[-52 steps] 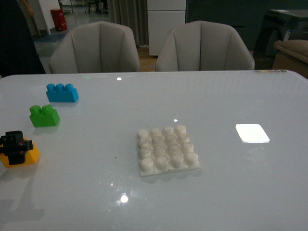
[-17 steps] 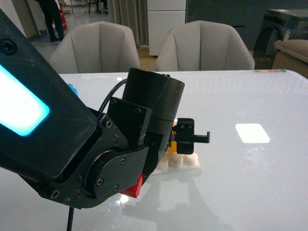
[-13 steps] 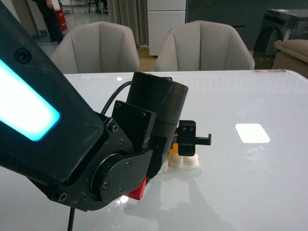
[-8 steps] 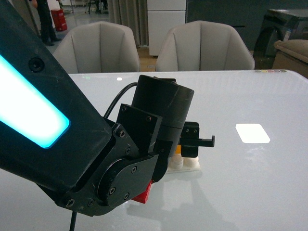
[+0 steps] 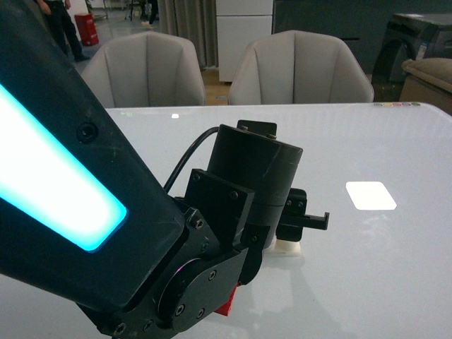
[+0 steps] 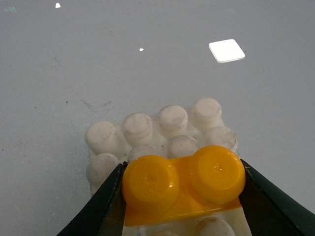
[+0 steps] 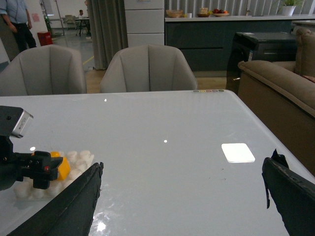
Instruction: Insert yellow block into base center
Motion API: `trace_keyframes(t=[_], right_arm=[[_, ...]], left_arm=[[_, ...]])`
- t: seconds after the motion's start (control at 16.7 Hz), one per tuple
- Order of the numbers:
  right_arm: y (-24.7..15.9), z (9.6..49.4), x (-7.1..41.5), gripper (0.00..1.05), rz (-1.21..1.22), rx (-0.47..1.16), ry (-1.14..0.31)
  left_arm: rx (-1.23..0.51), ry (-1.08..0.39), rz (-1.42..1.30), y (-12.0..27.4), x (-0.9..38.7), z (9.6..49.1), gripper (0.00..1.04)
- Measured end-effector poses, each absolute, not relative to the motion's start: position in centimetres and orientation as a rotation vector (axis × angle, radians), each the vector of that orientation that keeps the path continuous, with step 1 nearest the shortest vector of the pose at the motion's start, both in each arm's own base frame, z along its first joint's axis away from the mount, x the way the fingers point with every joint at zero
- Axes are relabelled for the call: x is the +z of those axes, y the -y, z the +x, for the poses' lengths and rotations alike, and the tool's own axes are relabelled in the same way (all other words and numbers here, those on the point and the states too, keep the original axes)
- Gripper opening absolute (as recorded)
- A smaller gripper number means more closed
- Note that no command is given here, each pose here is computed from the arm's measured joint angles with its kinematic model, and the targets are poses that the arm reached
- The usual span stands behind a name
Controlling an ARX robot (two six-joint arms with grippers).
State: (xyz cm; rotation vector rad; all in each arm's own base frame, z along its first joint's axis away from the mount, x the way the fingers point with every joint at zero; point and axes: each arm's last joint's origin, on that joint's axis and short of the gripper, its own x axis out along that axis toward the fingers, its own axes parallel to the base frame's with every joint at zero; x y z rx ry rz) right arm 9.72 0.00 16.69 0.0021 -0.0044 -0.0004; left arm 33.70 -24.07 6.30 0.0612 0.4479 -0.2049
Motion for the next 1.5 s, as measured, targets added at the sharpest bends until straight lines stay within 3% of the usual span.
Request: trace_keyframes(t=[0.54, 0.6, 0.84, 1.02, 1.5], right_arm=[[0.0, 9.7, 16.7, 0.98, 0.002, 0.0, 0.005], [0.0, 9.7, 16.7, 0.98, 0.002, 0.0, 0.004], [0.0, 9.7, 16.7, 0.98, 0.002, 0.0, 0.004], [0.0, 9.7, 16.7, 0.98, 0.002, -0.001, 0.004], [0.0, 9.7, 16.7, 0.98, 0.002, -0.001, 0.004]], left_arm=[[-0.259, -0.481, 0.152, 24.2, 5.4, 33.4, 0.58], [-0.267, -0.489, 0.146, 24.2, 5.4, 33.3, 0.72], [-0.304, -0.506, 0.138, 24.3, 5.2, 33.0, 1.0], [-0.31, -0.461, 0.107, 24.4, 6.8, 33.1, 0.98], [-0.32, -0.325, -0.064, 21.9, 16.1, 32.7, 0.98]])
